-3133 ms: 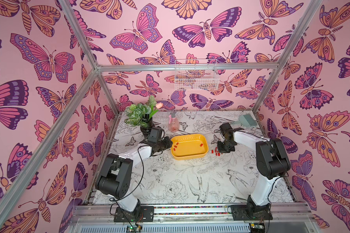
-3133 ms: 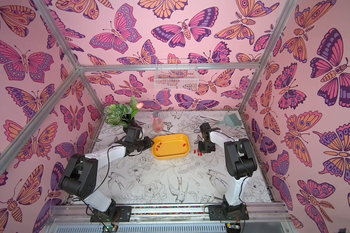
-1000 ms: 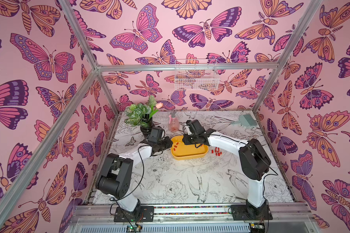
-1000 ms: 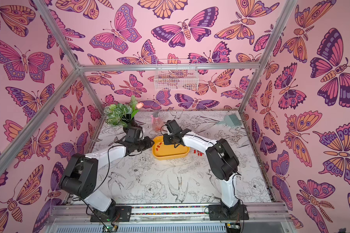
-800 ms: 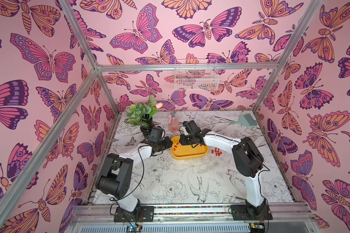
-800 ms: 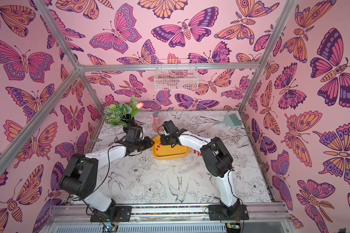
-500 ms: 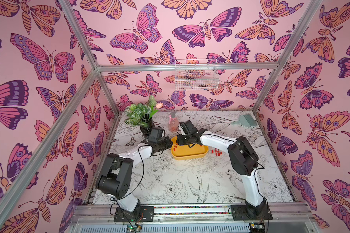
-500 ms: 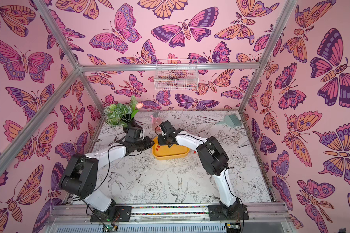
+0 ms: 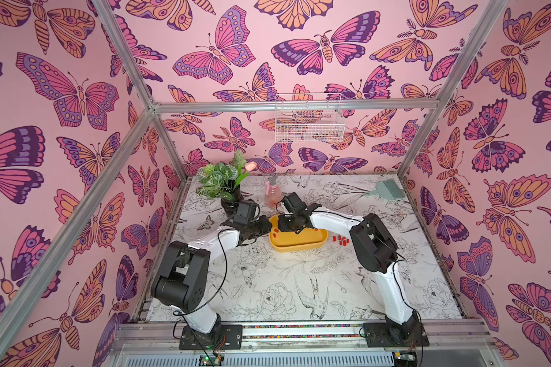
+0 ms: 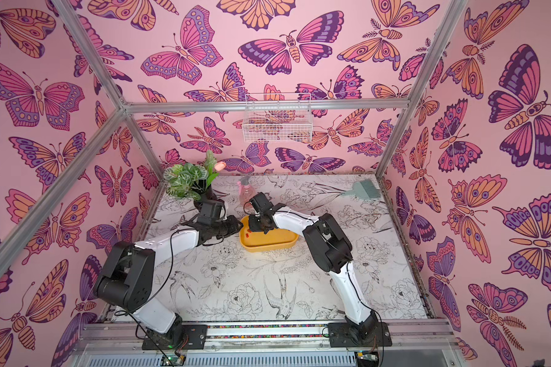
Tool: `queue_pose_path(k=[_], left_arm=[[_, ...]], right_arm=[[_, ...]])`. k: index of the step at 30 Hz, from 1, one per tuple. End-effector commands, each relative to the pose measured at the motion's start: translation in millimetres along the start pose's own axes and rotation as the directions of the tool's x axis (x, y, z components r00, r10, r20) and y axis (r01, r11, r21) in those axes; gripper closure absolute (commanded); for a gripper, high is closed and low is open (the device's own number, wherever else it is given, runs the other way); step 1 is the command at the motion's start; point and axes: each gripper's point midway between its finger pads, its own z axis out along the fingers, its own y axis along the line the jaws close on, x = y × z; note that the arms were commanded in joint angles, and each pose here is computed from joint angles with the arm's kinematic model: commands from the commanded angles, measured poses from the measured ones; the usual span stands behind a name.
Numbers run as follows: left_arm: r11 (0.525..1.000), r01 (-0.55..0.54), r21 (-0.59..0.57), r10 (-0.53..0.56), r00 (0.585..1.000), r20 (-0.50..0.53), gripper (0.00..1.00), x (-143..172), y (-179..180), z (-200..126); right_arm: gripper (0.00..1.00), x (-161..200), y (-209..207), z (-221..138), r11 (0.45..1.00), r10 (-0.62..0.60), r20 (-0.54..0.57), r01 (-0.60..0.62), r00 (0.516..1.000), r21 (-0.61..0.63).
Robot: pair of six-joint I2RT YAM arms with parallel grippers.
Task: Take the screw protection sleeves out of the storage box
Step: Pick up the screw protection sleeve from the storage box.
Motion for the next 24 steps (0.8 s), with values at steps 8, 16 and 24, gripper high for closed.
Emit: queue_pose_path(k=[8, 16, 24], left_arm=[[1.000, -0.013, 0.000, 0.013, 1.000, -0.022, 0.70, 3, -2, 3], [1.000, -0.014, 0.000, 0.014, 1.000, -0.023, 0.70, 3, -2, 3], [1.000, -0.017, 0.001, 0.017, 1.000, -0.024, 0.69, 4, -3, 3]], right_arm=[[0.67, -3, 0, 9, 0.999, 0.028, 0.004, -0.028, 1.000, 0.027], [0.67, -3, -3, 16, 0.998, 0.050, 0.000, -0.049, 0.999, 0.043], [0.67, -3, -4, 20, 0.997, 0.062, 0.004, -0.062, 0.998, 0.048]])
